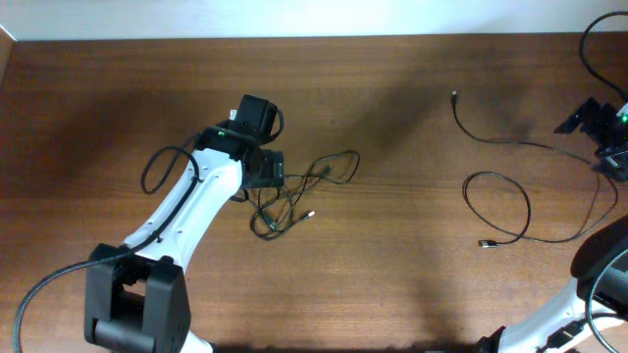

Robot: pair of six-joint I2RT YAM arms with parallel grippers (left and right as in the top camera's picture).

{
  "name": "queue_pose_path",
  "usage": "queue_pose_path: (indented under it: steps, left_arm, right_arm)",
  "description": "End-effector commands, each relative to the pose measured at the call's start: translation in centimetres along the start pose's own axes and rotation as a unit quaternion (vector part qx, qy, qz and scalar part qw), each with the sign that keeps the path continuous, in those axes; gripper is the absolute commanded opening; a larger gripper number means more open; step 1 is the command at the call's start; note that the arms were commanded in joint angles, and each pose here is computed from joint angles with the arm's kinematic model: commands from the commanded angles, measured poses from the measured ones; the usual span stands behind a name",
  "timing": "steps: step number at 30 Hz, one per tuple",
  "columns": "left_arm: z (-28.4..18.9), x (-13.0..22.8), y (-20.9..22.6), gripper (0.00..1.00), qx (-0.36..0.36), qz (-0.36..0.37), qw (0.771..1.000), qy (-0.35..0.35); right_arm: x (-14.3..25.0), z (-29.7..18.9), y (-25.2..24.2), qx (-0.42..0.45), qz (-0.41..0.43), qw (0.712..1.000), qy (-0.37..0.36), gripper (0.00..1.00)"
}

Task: Untangle cables

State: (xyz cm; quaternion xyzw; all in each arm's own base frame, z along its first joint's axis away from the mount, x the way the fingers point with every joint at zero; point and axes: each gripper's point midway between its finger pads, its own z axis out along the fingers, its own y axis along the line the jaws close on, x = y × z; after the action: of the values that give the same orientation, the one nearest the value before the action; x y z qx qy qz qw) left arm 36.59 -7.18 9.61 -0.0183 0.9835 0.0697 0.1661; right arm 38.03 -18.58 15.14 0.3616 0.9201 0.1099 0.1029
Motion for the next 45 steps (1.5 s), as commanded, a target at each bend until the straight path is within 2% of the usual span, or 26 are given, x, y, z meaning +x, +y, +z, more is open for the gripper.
queue_pose_path:
  steps: [1,4,7,8,9,10,11,13,15,16,17,18,19,20,21,23,25,26,27,28,30,33,34,37,41,45]
  left_arm:
    - [0.1,-2.9,-2.5,0.99,0.054,0.033,0.997,-0.054]
    - [0.2,-6.3,-4.2,0.99,0.086,0.021,0.989,-0.117]
    - [0.5,-6.1,-6.4,0.96,0.144,0.028,0.983,-0.108]
    - [0.8,-5.1,-6.9,0.75,0.159,0.033,0.983,-0.084]
    - [1.2,-3.8,-7.1,0.44,0.164,0.037,0.984,-0.057]
    - [1.9,-2.0,-7.1,0.18,0.161,0.043,0.986,-0.017]
    - [2.8,0.2,-6.9,0.01,0.151,0.05,0.987,0.029]
    - [3.7,2.1,-6.6,0.0,0.144,0.075,0.984,0.069]
    - [3.9,4.0,-8.2,0.02,0.196,0.129,0.967,0.103]
    - [3.9,4.4,-8.7,0.06,0.213,0.141,0.961,0.109]
    - [4.3,4.6,-8.7,0.12,0.211,0.143,0.96,0.112]
    - [4.8,4.6,-8.5,0.18,0.202,0.144,0.962,0.114]
    - [5.1,4.5,-8.1,0.19,0.189,0.145,0.965,0.113]
    - [5.6,4.1,-7.4,0.32,0.163,0.148,0.97,0.106]
    - [5.8,3.7,-7.3,0.35,0.158,0.148,0.972,0.096]
    - [5.9,2.9,-7.6,0.35,0.161,0.141,0.974,0.081]
    - [6.0,2.3,-7.8,0.21,0.161,0.122,0.977,0.072]
    - [6.0,2.4,-7.7,0.11,0.161,0.12,0.977,0.074]
    - [6.0,2.5,-7.7,0.03,0.161,0.12,0.977,0.075]
    - [6.1,2.5,-7.5,0.0,0.152,0.111,0.979,0.077]
    - [6.8,2.2,-4.7,0.0,0.066,0.04,0.994,0.076]
    - [6.9,2.1,-3.8,0.02,0.036,0.015,0.997,0.073]
    - [6.9,2.0,-3.7,0.03,0.034,0.015,0.997,0.073]
    - [6.9,2.1,-3.3,0.09,0.031,0.011,0.997,0.075]
    - [7.4,2.5,-3.4,0.08,0.05,-0.013,0.994,0.093]
    - [8.6,3.4,-4.0,0.1,0.059,-0.012,0.991,0.115]
  right_arm:
    - [-1.7,-0.2,0.5,-0.01,-0.005,0.999,-0.034,0.98]
    - [-2.4,-0.3,1.0,-0.023,-0.008,0.999,-0.048,0.98]
    - [-1.5,-0.3,1.9,-0.051,-0.005,0.998,-0.027,0.98]
    - [-0.9,-0.3,2.4,-0.065,-0.003,0.998,-0.014,0.98]
    - [-0.1,-0.4,3.0,-0.085,0.001,0.996,0.003,0.99]
    - [0.8,-0.3,3.4,-0.092,0.003,0.996,0.022,0.99]
    - [1.9,-0.2,3.6,-0.088,0.003,0.995,0.042,0.99]
    - [3.2,0.0,4.3,-0.085,-0.016,0.994,0.064,0.81]
    - [5.8,0.6,5.9,-0.08,-0.049,0.99,0.106,0.61]
    - [6.7,0.9,6.6,-0.075,-0.063,0.988,0.118,0.58]
    - [8.2,1.6,7.8,-0.073,-0.094,0.984,0.136,0.6]
    - [9.5,2.2,8.6,-0.07,-0.107,0.98,0.153,0.68]
    - [10.7,2.9,9.3,-0.067,-0.119,0.976,0.168,0.72]
    - [12.7,4.0,10.4,-0.065,-0.139,0.969,0.191,0.75]
    - [13.9,4.7,11.2,-0.065,-0.152,0.965,0.202,0.77]
    - [16.2,5.6,13.2,-0.085,-0.176,0.955,0.224,0.83]
    - [18.7,5.7,15.9,-0.119,-0.2,0.941,0.246,0.81]
    - [19.2,6.1,17.4,-0.127,-0.222,0.938,0.235,0.32]
    - [19.7,6.3,18.1,-0.128,-0.226,0.937,0.233,0.04]
    - [20.6,6.6,19.3,-0.13,-0.242,0.933,0.231,0.04]
    - [22.4,7.4,21.5,-0.131,-0.29,0.923,0.217,0.04]
    - [23.5,9.6,23.5,-0.066,-0.285,0.942,0.164,0.45]
    - [23.8,10.0,24.1,-0.047,-0.271,0.951,0.144,0.52]
    - [24.5,10.3,25.6,-0.051,-0.252,0.958,0.126,0.56]
    - [25.3,10.9,26.4,-0.056,-0.24,0.961,0.122,0.56]
    - [26.3,14.3,26.0,-0.054,-0.189,0.975,0.103,0.56]
